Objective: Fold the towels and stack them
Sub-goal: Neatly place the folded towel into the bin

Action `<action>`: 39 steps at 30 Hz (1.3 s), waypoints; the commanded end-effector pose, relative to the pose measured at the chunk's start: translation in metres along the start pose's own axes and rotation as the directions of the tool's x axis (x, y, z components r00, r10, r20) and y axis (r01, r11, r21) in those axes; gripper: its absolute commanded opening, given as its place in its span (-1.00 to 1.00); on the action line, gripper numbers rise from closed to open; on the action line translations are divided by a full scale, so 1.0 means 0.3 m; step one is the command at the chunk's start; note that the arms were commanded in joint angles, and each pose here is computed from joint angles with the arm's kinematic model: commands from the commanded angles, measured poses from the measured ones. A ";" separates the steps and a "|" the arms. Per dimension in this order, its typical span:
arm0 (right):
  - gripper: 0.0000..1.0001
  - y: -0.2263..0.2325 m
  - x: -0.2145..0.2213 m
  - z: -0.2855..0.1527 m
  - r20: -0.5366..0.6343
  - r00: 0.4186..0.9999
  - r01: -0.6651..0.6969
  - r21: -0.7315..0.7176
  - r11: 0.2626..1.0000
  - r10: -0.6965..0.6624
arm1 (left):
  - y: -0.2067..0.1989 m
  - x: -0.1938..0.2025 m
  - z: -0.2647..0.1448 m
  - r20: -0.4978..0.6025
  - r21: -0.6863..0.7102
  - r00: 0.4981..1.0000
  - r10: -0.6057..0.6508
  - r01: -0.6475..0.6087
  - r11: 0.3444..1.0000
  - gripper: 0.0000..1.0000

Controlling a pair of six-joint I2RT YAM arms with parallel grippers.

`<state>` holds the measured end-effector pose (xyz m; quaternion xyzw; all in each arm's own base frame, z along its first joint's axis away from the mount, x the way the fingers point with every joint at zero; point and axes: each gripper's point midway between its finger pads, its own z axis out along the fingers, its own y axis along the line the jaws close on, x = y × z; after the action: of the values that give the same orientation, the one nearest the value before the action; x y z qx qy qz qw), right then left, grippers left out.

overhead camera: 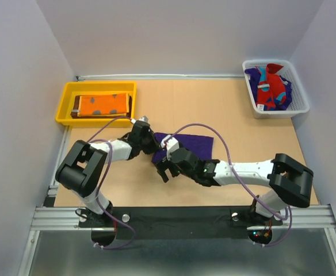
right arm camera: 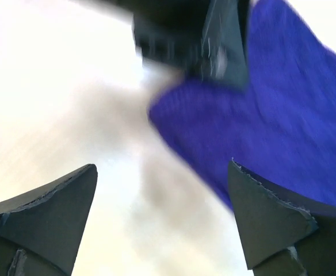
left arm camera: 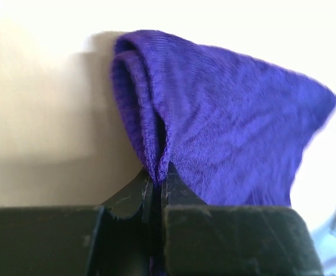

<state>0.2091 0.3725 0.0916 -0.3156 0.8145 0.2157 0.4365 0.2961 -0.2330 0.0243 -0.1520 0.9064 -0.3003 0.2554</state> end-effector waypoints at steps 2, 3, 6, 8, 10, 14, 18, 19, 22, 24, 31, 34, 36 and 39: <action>1.00 -0.092 -0.066 -0.072 0.110 0.993 -0.048 0.094 0.994 0.037 | 0.083 -0.218 -0.016 0.047 -0.199 0.982 0.185 -0.172 0.965 -0.95; 1.00 -0.108 -0.054 -0.090 0.109 0.993 -0.048 0.101 0.994 0.037 | 0.056 -0.291 -0.013 0.077 -0.208 0.975 0.207 -0.188 0.960 -0.95; 1.00 -0.134 -0.048 -0.121 0.110 0.994 -0.040 0.117 0.992 0.027 | 0.132 -0.412 -0.031 0.067 -0.302 0.969 0.236 -0.206 0.931 -0.95; 1.00 -0.153 -0.021 -0.131 0.095 0.995 -0.031 0.133 0.991 0.019 | 0.108 -0.512 -0.052 0.085 -0.322 0.964 0.250 -0.211 0.923 -0.95; 1.00 -0.167 -0.010 -0.145 0.087 0.996 -0.028 0.141 0.990 0.015 | 0.098 -0.634 -0.070 0.132 -0.357 0.953 0.274 -0.212 0.910 -0.95; 1.00 -0.179 0.020 -0.147 0.062 0.998 -0.019 0.142 0.990 0.010 | 0.084 -0.773 -0.088 0.158 -0.373 0.947 0.278 -0.203 0.905 -0.95; 1.00 -0.188 0.033 -0.129 0.035 0.999 0.003 0.147 0.989 -0.009 | 0.073 -0.914 -0.128 0.200 -0.384 0.938 0.281 -0.189 0.904 -0.95; 1.00 -0.191 0.045 -0.120 0.018 1.000 0.013 0.147 0.989 -0.015 | 0.073 -0.960 -0.149 0.212 -0.398 0.932 0.294 -0.193 0.897 -0.95; 1.00 -0.196 0.044 -0.103 0.006 1.000 0.013 0.146 0.989 -0.014 | 0.074 -1.051 -0.203 0.248 -0.436 0.914 0.322 -0.192 0.879 -0.95; 1.00 -0.191 0.047 -0.087 -0.008 1.000 0.010 0.132 0.991 -0.009 | 0.131 -1.098 -0.237 0.249 -0.492 0.908 0.336 -0.180 0.852 -0.95; 1.00 -0.188 0.060 -0.063 -0.054 0.998 0.037 0.116 0.993 -0.031 | 0.196 -1.245 -0.310 0.239 -0.570 0.872 0.427 -0.230 0.789 -0.94; 1.00 -0.190 0.051 -0.059 -0.066 0.997 0.049 0.118 0.992 -0.042 | 0.216 -1.264 -0.323 0.201 -0.603 0.859 0.471 -0.270 0.750 -0.94; 1.00 -0.190 0.037 -0.054 -0.065 0.997 0.053 0.120 0.991 -0.045 | 0.252 -1.294 -0.352 0.201 -0.615 0.855 0.478 -0.270 0.741 -0.94; 1.00 -0.181 0.048 -0.045 -0.090 0.995 0.060 0.107 0.992 -0.050 | 0.295 -1.321 -0.385 0.186 -0.655 0.850 0.494 -0.267 0.707 -0.94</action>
<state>0.2259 0.3091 0.0683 -0.3184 0.8410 0.1359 0.4157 0.5462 0.0325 0.1671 -0.0977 0.9153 0.0517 0.3873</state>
